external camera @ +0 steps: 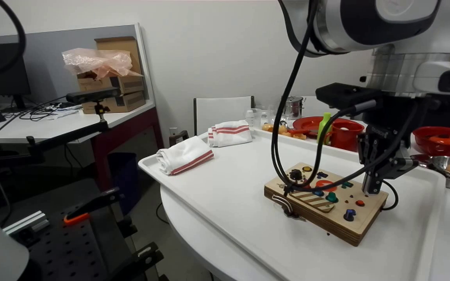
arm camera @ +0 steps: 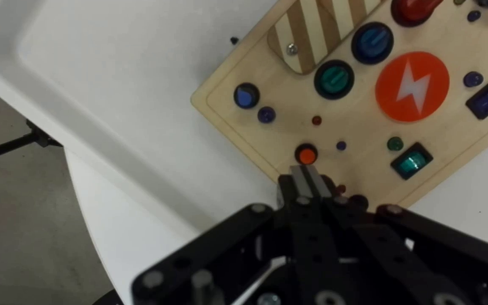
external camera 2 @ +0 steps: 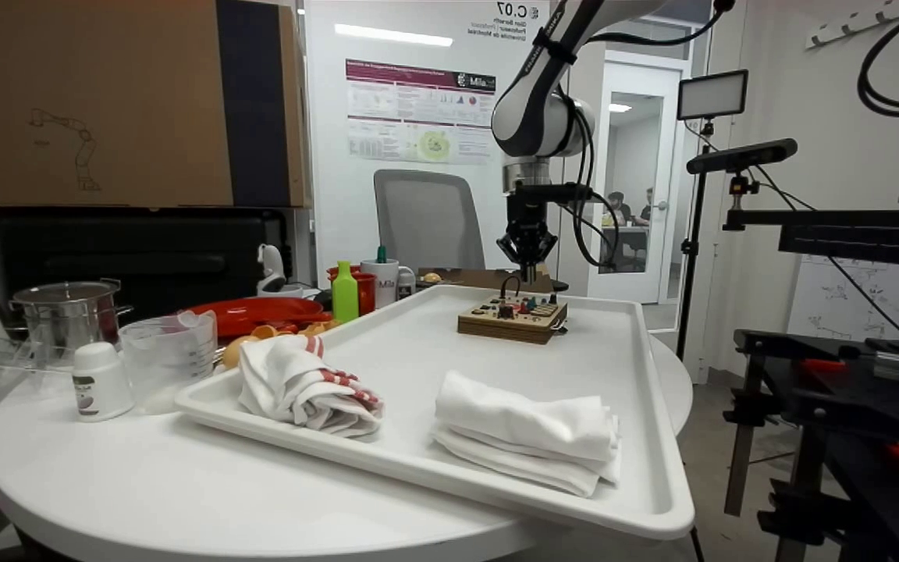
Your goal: Press the orange button on the object on the table
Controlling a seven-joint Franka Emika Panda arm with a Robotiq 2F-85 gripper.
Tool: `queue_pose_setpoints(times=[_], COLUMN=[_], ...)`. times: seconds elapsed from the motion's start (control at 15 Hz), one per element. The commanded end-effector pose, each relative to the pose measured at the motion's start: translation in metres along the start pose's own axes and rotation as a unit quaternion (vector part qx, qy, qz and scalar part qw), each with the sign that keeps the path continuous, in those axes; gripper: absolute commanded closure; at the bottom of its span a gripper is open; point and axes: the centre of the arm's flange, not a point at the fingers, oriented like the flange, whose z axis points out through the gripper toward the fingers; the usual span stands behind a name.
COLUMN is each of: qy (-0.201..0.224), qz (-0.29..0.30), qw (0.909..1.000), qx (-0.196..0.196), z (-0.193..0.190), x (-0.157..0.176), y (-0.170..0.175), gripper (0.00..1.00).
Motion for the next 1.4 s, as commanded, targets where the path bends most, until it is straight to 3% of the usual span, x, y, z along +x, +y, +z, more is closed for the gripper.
queue_pose_setpoints(times=[0.0, 1.33], qy=[0.006, -0.006], qz=[0.019, 0.031], qw=[0.9998, 0.9995], qx=[0.007, -0.006], z=[0.003, 0.015], x=[0.013, 0.011], y=[-0.004, -0.013], gripper=[1.00, 1.00])
